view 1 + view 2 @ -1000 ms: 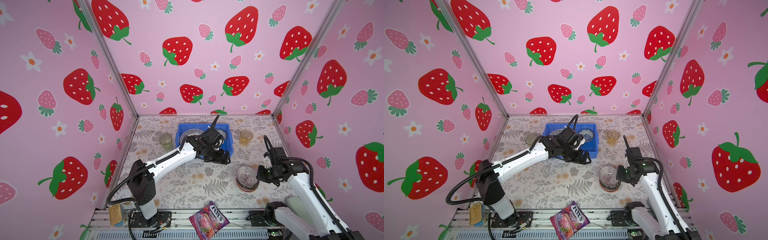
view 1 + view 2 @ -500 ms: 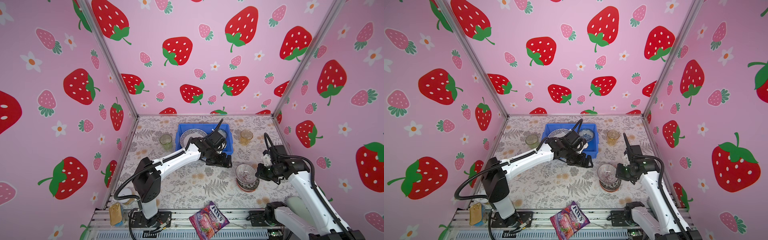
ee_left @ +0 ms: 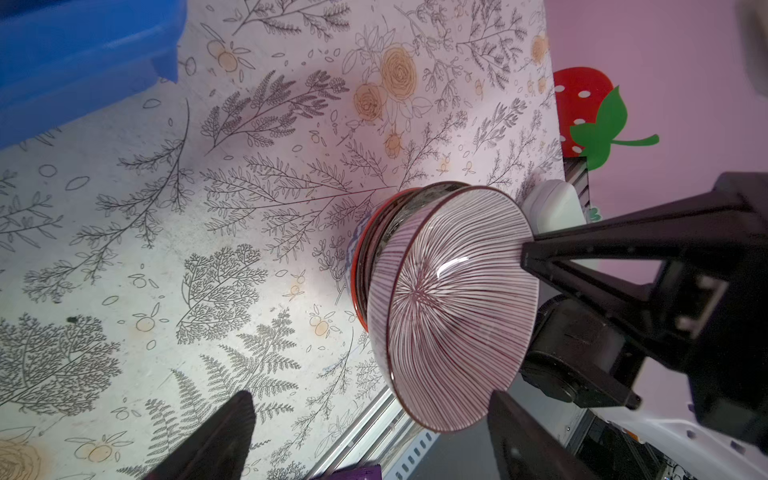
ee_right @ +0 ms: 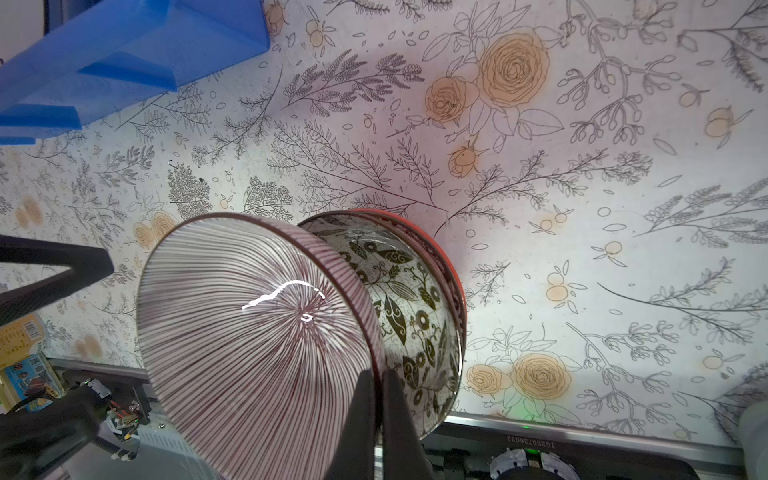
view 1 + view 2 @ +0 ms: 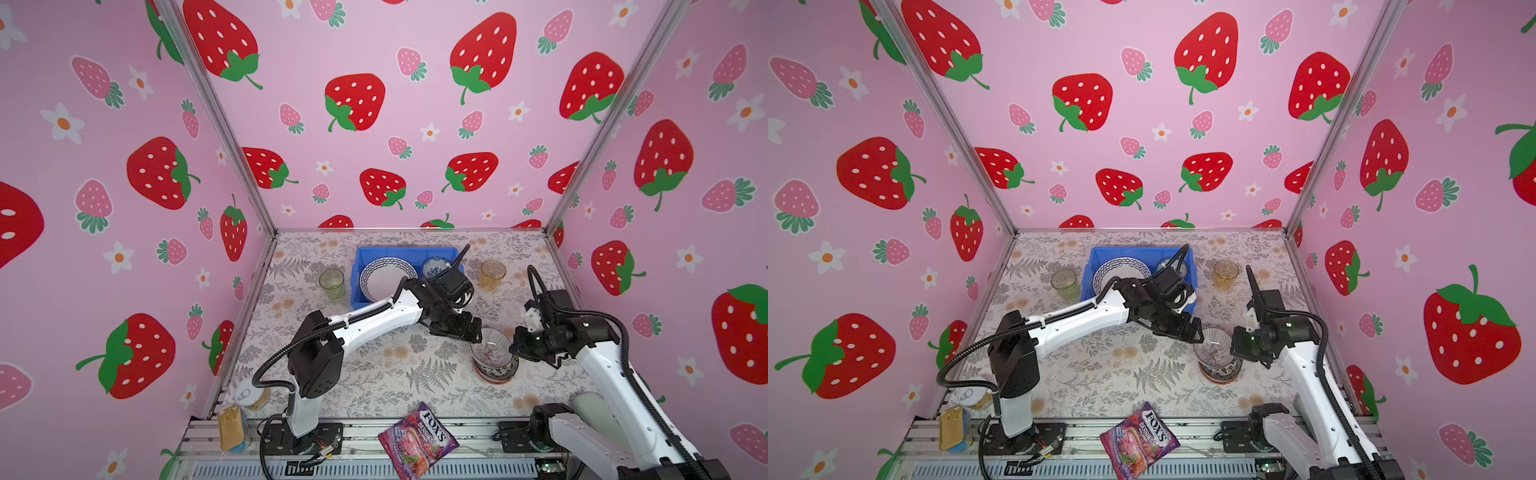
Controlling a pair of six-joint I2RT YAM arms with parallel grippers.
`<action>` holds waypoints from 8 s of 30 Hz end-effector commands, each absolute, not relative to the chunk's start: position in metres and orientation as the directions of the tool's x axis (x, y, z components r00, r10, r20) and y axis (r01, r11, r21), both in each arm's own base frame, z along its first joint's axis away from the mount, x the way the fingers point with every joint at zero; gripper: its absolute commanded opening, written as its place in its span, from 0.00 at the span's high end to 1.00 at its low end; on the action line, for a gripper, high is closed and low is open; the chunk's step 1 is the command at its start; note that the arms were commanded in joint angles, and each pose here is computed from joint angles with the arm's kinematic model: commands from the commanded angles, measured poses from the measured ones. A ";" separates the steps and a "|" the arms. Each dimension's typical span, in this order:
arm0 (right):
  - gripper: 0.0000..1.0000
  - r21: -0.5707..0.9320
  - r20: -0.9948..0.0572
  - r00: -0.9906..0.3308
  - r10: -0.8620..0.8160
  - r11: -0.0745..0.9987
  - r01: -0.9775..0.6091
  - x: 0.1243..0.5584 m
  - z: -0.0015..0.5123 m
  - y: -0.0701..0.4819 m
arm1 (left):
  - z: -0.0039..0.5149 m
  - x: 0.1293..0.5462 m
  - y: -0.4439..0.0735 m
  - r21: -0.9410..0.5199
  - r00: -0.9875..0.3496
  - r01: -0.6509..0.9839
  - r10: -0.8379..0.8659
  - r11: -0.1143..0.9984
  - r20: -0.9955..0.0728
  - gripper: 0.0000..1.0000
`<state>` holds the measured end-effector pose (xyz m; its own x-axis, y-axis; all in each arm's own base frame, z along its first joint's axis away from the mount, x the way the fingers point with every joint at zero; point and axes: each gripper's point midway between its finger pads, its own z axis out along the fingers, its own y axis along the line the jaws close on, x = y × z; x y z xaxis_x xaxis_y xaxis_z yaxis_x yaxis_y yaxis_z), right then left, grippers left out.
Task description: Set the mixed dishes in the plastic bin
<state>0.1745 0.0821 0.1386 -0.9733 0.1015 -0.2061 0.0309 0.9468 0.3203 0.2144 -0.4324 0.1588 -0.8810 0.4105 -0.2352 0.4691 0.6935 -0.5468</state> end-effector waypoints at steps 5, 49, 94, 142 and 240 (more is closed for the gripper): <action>1.00 0.355 -0.246 -0.966 0.078 0.935 -0.015 0.179 0.157 0.089 | 0.159 0.211 -0.443 -0.515 -0.861 0.504 0.448 0.693 -0.240 0.14; 1.00 0.401 -0.276 -0.961 0.013 0.910 -0.103 0.193 0.176 0.109 | 0.154 0.222 -0.452 -0.489 -0.885 0.466 0.384 0.737 -0.265 1.00; 0.26 0.333 -0.330 -0.944 -0.003 0.935 -0.119 0.218 0.195 0.102 | 0.190 0.236 -0.419 -0.502 -0.897 0.430 0.292 0.750 -0.333 1.00; 0.01 0.303 -0.383 -0.923 -0.031 0.940 -0.157 0.285 0.193 0.112 | 0.203 0.300 -0.349 -0.420 -0.895 0.349 0.165 0.838 -0.414 1.00; 0.01 0.326 -0.401 -0.916 0.023 0.938 -0.119 0.270 0.179 0.102 | 0.108 0.503 -0.359 -0.566 -0.907 -0.136 -0.332 0.813 -0.260 0.87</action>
